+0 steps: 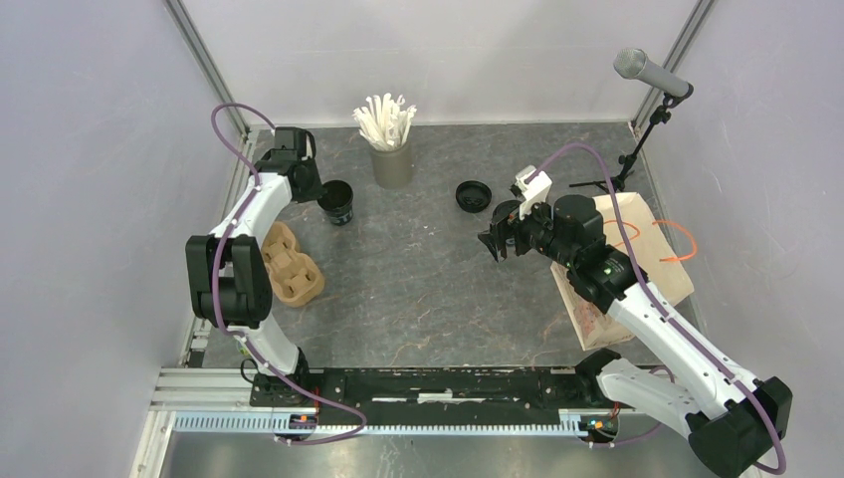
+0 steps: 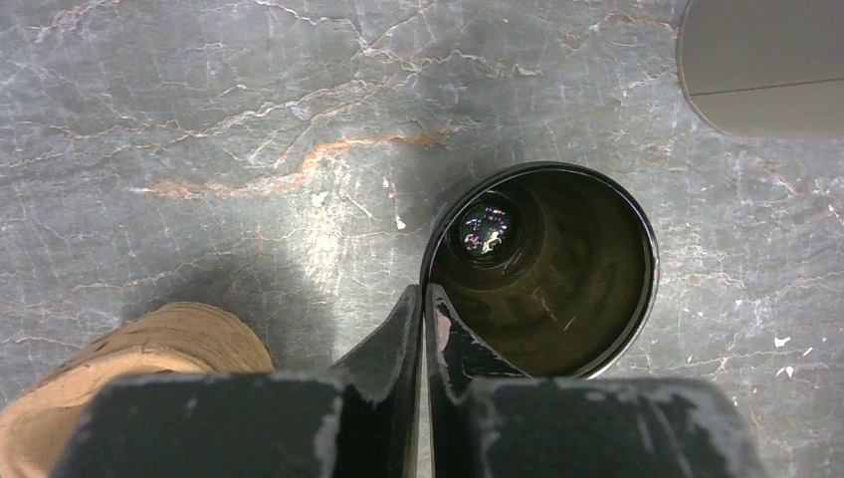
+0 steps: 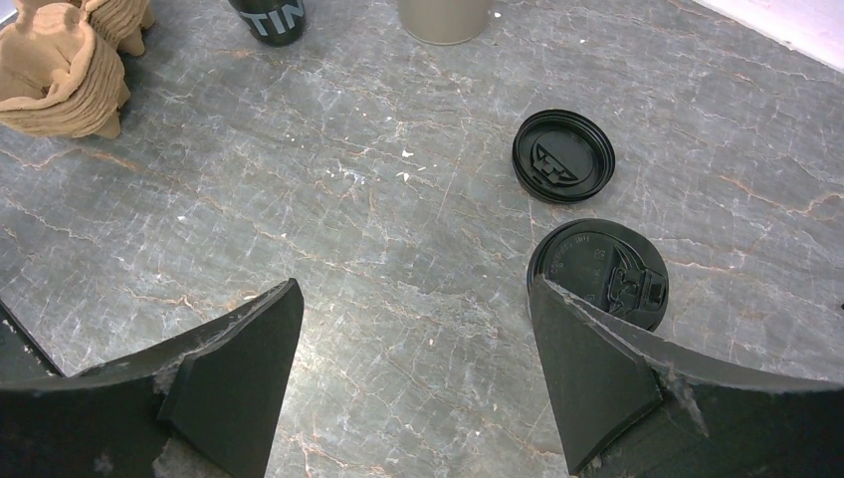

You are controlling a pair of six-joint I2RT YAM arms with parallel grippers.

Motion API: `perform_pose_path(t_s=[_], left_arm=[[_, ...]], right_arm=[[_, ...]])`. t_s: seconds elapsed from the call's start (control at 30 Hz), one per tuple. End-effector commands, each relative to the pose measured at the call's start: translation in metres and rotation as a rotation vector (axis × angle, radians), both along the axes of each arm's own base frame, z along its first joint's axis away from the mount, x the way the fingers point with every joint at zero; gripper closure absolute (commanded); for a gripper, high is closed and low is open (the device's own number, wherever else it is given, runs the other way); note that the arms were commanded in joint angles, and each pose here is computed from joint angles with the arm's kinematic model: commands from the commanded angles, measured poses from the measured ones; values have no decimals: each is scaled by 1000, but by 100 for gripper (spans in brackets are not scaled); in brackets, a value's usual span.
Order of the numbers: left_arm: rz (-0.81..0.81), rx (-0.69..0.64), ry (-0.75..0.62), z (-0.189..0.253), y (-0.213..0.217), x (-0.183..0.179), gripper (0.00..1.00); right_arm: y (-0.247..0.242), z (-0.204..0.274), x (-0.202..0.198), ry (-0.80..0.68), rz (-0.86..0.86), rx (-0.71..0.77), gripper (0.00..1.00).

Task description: Pack the takeout coffee

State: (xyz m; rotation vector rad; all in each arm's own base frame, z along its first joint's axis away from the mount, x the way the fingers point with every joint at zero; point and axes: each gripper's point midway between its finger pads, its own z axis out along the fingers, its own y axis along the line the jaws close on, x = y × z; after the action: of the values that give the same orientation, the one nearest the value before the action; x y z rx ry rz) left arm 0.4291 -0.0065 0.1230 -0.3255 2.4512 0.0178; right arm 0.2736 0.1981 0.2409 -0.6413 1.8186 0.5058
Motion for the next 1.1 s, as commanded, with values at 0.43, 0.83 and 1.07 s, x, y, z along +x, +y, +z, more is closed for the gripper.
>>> perform_pose_path(t_s=[0.43,0.83,1.07], left_arm=[[-60,21,-28,18,1,9,79],[-79,14,-6,10,-1,14,77],[-87,16,2,6,-2,15,75]], right_arm=[[1,14,2,-59,0,18,8],[0,15,3,-62,-9,16,8],[-1,17,3,-64,-14,16,7]])
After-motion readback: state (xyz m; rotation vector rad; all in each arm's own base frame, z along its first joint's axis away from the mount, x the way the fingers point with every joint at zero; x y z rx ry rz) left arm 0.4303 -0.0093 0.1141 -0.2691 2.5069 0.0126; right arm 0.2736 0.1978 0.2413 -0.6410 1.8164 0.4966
